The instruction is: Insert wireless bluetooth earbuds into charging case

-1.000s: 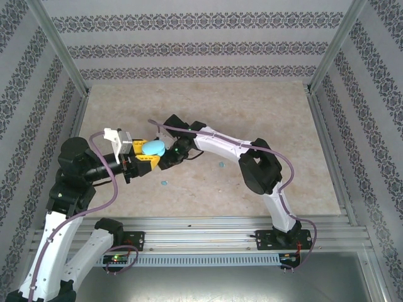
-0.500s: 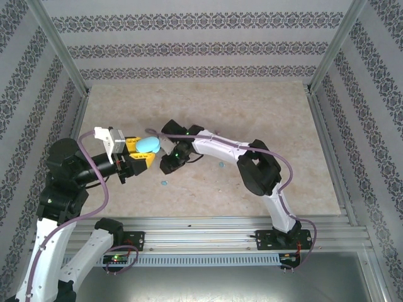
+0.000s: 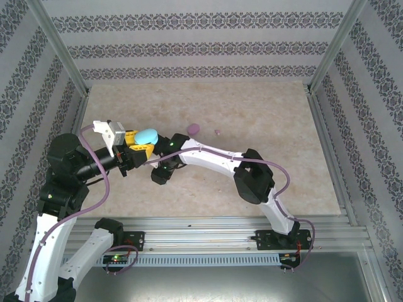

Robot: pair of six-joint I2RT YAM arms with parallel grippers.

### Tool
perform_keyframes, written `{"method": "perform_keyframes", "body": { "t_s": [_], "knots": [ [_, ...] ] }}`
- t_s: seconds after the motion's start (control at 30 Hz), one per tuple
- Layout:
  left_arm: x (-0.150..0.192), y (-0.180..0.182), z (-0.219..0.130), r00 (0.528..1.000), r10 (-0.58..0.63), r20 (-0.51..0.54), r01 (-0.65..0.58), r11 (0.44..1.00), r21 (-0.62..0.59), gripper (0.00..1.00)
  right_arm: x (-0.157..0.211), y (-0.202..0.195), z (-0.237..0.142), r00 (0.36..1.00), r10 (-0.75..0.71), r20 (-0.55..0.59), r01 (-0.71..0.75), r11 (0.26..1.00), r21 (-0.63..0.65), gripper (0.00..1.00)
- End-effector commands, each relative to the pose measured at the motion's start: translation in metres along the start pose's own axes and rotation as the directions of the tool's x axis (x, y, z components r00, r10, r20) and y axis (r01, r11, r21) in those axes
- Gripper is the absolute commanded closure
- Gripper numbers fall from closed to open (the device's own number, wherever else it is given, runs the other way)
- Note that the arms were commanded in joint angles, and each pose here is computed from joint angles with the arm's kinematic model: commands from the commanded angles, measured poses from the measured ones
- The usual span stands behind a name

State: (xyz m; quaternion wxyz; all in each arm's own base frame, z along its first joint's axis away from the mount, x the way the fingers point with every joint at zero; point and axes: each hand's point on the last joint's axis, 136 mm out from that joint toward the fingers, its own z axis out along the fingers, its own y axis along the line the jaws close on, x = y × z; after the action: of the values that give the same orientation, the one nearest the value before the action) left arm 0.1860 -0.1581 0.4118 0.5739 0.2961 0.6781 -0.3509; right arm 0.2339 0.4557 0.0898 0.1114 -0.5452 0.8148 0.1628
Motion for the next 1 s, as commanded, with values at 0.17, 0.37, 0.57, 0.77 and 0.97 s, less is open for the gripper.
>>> {"method": "perform_keyframes", "body": {
  "t_s": [0.17,0.37,0.57,0.77,0.97],
  "knots": [
    [-0.004,0.001,-0.003,1.0,-0.012,0.008,0.012,1.0,-0.017,0.79,0.022,-0.002,0.024,0.987,-0.055,-0.15,0.06,0.998,0.027,0.56],
    [-0.003,0.001,-0.002,1.0,-0.013,0.004,0.013,1.0,-0.01,0.79,0.021,0.001,0.032,0.982,-0.068,-0.176,0.075,0.997,0.031,0.54],
    [-0.001,0.001,-0.003,1.0,-0.011,-0.003,0.011,1.0,-0.011,0.79,0.023,0.006,0.043,0.976,-0.071,-0.207,0.078,0.997,0.024,0.56],
    [0.001,0.001,-0.002,1.0,-0.009,-0.01,0.009,1.0,-0.01,0.79,0.028,0.004,0.05,0.971,-0.064,-0.232,0.073,0.997,0.028,0.59],
    [0.002,0.001,0.0,1.0,-0.014,-0.011,0.014,1.0,0.0,0.79,0.034,-0.001,0.054,0.964,-0.065,-0.258,0.081,0.995,0.052,0.6]
  ]
}}
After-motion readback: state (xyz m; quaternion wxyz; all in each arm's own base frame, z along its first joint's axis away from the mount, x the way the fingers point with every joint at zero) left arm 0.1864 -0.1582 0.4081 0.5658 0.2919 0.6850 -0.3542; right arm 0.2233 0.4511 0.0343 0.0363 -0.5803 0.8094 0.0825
